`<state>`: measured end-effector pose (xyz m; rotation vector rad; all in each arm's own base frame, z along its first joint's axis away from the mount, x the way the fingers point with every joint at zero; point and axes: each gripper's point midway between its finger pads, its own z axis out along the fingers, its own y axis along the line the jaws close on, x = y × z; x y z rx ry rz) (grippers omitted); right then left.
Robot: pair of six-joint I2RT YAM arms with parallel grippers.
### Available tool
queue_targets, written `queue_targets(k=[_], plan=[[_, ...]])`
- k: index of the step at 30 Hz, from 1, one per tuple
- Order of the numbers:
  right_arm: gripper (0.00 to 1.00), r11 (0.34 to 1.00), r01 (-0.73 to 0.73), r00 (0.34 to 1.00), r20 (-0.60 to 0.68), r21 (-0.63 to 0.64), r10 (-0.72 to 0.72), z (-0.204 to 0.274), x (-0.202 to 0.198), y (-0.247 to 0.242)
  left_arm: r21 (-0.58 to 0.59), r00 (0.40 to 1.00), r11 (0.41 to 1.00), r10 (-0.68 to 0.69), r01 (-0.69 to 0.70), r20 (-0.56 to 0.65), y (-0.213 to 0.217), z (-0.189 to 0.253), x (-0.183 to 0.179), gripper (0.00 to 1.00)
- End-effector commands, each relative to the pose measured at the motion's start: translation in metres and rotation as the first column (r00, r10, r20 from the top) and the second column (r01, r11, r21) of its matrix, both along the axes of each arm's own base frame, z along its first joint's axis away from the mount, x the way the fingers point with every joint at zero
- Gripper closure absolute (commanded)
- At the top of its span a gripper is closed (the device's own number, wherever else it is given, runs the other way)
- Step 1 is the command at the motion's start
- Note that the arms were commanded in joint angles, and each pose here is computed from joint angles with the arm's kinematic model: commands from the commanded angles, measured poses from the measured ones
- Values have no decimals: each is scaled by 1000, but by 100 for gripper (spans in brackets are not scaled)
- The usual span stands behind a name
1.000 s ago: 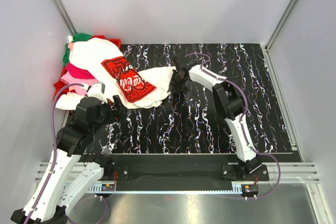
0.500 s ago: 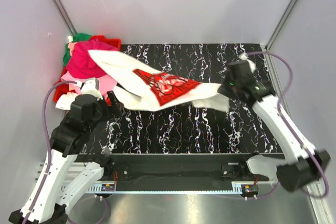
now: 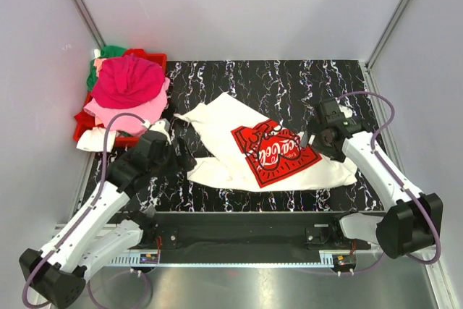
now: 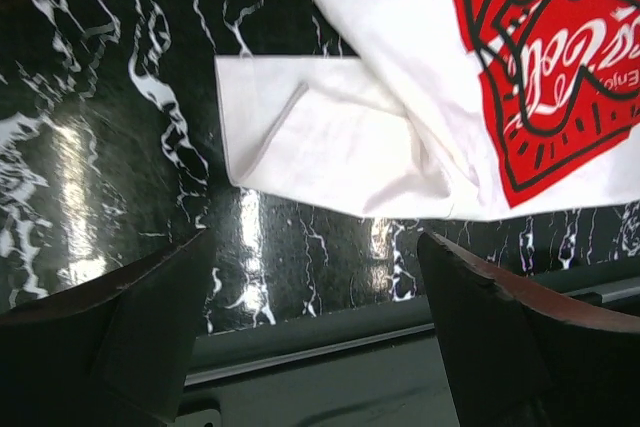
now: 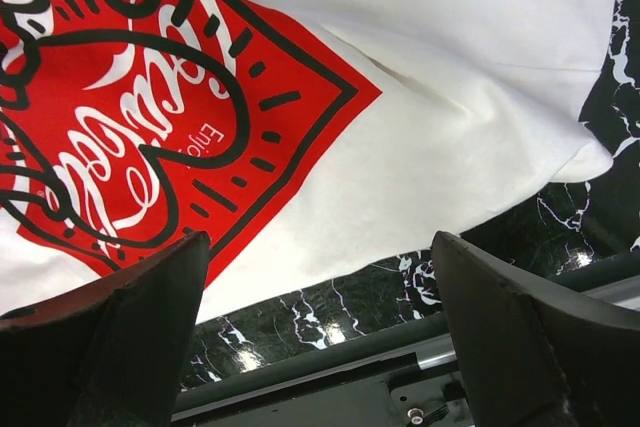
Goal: Fold and stack the t-shirts
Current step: Move the tshirt to the center of the board, then flatten the tshirt out
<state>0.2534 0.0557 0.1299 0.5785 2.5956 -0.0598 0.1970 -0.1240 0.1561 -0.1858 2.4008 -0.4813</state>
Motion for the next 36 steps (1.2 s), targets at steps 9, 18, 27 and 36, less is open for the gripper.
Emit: queue_targets(k=[9, 18, 27, 36], plan=[[0, 992, 42, 999, 22, 118, -45, -1, 3, -8, -88, 968, 996, -17, -5, -249, -37, -95, -32, 4], [0, 976, -12, 999, 53, 218, 1, 6, -8, 9, -77, 978, 997, 7, -24, -211, -48, -121, -5, 10], [0, 935, -111, 990, 120, 336, 74, 20, -22, 31, -64, 981, 998, -4, -9, -196, -62, -131, 18, 100], [0, 977, -14, 983, 182, 212, -26, 62, -26, -1, -210, 988, 966, -153, 148, -8, -148, 50, 15, 100]])
